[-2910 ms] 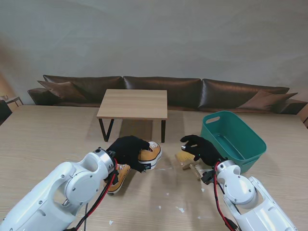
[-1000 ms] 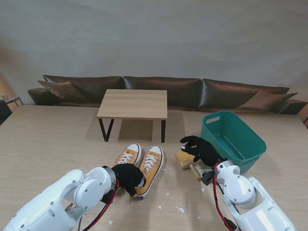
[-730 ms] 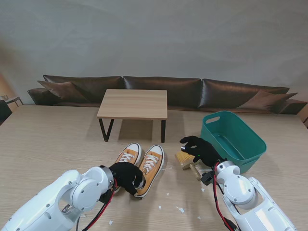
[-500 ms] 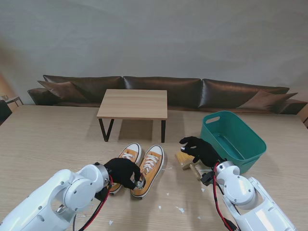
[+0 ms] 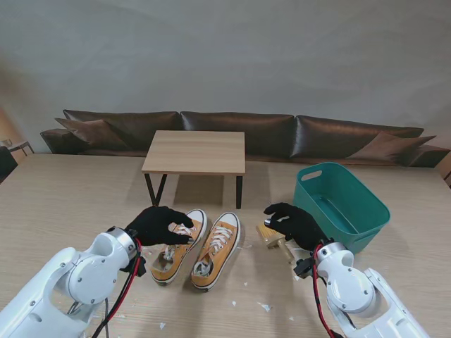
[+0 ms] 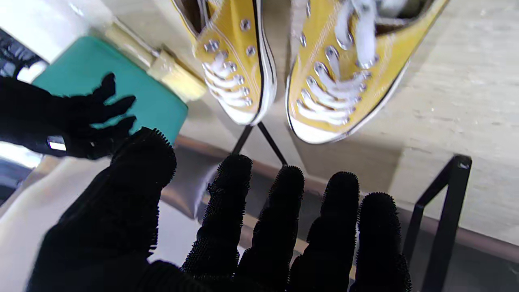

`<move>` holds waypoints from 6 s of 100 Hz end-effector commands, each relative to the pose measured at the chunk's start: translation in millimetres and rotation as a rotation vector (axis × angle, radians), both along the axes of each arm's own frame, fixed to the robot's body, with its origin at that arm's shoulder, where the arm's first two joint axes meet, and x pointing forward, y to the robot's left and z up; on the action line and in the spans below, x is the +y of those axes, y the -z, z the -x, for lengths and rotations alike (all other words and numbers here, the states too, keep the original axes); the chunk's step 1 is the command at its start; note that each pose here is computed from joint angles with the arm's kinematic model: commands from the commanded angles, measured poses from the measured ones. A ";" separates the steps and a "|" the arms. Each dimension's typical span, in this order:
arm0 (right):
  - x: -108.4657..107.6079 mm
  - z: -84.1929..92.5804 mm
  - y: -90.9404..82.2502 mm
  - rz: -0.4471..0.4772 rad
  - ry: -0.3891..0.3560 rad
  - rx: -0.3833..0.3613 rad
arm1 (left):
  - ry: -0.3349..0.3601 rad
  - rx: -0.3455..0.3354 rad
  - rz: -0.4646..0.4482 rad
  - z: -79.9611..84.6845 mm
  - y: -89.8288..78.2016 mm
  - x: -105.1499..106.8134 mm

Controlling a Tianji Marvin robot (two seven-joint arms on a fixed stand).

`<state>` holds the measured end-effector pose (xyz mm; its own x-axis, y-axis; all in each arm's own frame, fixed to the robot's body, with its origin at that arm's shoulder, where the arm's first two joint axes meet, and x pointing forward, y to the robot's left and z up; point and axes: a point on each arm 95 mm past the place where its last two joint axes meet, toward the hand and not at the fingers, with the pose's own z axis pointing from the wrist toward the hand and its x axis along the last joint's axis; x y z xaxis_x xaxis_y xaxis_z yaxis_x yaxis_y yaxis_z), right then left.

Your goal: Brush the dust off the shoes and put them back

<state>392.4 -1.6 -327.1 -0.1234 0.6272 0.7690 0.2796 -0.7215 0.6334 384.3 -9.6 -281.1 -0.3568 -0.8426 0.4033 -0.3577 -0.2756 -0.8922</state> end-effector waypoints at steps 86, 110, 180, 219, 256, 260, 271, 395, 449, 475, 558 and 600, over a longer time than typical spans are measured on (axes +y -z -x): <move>19.0 16.2 26.3 0.637 0.174 0.021 | -0.189 0.032 0.222 17.8 37.4 38.7; 19.1 16.1 33.4 0.685 0.221 0.039 | -0.190 0.035 0.222 19.0 37.2 39.4; 22.7 23.5 42.8 0.798 0.276 0.034 | -0.181 0.043 0.233 20.2 36.7 38.2; 31.4 20.8 51.7 0.830 0.297 0.039 | -0.188 0.043 0.227 20.2 36.8 37.9; 40.5 16.1 64.5 0.854 0.330 0.025 | -0.184 0.049 0.224 19.7 37.1 37.4; 41.4 15.6 66.3 0.860 0.331 0.020 | -0.184 0.051 0.224 19.5 37.3 37.2; 43.5 14.8 70.7 0.869 0.341 0.015 | -0.185 0.058 0.226 18.9 37.6 36.6; 51.6 11.6 88.5 0.882 0.351 0.010 | -0.209 0.106 0.274 17.3 37.3 31.5; 50.5 14.1 81.5 0.765 0.374 0.101 | -0.213 0.122 0.278 17.9 36.9 31.2; 50.0 16.0 75.1 0.809 0.366 0.188 | -0.214 0.128 0.280 18.9 36.9 31.1; 41.9 7.2 62.1 0.946 0.002 0.270 | -0.217 0.159 0.267 19.4 37.7 30.6; 44.9 4.5 52.6 0.856 -0.030 0.271 | -0.224 0.160 0.267 19.6 37.7 30.9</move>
